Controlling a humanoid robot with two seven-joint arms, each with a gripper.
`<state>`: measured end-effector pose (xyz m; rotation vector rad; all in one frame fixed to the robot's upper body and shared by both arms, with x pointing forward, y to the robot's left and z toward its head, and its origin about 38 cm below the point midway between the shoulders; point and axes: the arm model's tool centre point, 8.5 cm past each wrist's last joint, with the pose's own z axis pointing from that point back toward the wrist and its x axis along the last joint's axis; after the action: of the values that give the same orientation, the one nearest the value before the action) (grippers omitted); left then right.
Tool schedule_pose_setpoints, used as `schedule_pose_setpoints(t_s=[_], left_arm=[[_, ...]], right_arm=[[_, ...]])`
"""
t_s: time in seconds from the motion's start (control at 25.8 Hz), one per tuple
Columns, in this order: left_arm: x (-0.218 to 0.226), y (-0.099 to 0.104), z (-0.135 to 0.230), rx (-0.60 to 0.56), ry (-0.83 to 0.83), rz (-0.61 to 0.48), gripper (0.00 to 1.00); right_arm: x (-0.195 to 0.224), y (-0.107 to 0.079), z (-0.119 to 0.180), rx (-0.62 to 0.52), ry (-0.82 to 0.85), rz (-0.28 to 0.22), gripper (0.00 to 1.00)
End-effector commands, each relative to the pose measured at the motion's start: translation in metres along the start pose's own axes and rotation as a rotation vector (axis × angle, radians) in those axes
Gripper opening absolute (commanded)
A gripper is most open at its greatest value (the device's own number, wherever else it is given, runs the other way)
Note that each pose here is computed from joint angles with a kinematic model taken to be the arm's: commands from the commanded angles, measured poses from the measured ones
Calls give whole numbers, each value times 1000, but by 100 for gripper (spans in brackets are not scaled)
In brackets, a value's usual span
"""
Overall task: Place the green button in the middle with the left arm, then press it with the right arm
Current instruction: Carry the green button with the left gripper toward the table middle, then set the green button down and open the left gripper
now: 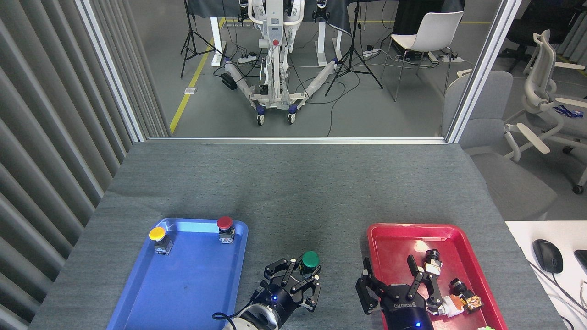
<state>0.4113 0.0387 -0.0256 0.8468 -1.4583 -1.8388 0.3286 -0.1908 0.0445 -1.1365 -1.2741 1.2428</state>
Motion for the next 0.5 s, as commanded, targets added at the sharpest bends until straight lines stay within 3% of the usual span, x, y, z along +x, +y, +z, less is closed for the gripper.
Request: schedule_pose_setpoints(t_s=[0.0,0.12,0.46], left_arm=[[21,-3,-1,-10,-74,-30,15],[21,0,-2,0,-77,-36,16],[20,-1,-3,-5,-79,-36,24]], right_arm=[[0,0,-1,1,4,4,99],[1,0,-3,4,20,29,97],[14,3,-4,12,9,12,96]])
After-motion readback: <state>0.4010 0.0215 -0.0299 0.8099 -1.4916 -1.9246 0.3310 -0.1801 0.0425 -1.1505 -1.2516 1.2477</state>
